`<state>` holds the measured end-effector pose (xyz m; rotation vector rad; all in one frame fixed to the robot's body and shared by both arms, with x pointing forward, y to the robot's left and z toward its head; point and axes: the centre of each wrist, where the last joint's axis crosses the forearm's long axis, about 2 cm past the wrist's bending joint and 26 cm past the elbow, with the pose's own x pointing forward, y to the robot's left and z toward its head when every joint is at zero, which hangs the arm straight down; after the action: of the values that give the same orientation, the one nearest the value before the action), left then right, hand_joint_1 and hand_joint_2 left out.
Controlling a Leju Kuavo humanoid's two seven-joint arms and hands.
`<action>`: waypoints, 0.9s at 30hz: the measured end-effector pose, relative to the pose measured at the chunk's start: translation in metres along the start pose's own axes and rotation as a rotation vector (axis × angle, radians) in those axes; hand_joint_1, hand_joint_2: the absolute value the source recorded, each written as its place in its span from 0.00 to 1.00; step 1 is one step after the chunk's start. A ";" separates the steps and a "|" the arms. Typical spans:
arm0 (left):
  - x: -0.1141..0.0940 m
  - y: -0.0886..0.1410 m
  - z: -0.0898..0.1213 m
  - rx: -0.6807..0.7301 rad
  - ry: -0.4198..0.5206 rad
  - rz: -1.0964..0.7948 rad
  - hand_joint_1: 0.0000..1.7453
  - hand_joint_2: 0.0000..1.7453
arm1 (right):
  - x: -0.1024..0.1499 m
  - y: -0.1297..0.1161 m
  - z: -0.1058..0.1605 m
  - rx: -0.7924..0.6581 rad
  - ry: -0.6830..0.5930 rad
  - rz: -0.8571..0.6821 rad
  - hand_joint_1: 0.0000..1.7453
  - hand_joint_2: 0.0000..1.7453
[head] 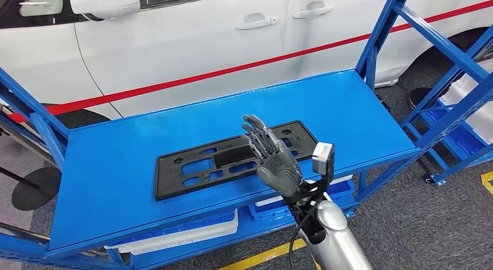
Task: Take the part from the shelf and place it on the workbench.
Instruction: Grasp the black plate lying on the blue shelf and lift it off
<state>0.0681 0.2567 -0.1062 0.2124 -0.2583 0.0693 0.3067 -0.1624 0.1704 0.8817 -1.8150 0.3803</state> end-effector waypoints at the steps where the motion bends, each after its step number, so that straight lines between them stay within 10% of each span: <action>1: 0.001 0.000 0.000 0.000 0.001 0.000 0.00 0.00 | -0.003 0.000 -0.001 0.005 0.035 0.035 0.00 1.00; 13: 0.004 -0.007 0.002 -0.016 0.016 -0.004 0.00 0.00 | -0.043 -0.019 -0.019 0.118 0.422 0.409 0.00 1.00; 27: 0.007 -0.012 0.003 -0.036 0.019 -0.009 0.00 0.00 | -0.052 -0.029 -0.028 0.194 0.513 0.511 0.00 1.00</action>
<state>0.0752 0.2449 -0.1041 0.1775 -0.2396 0.0574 0.3562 -0.1442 0.1314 0.3774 -1.5104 1.0216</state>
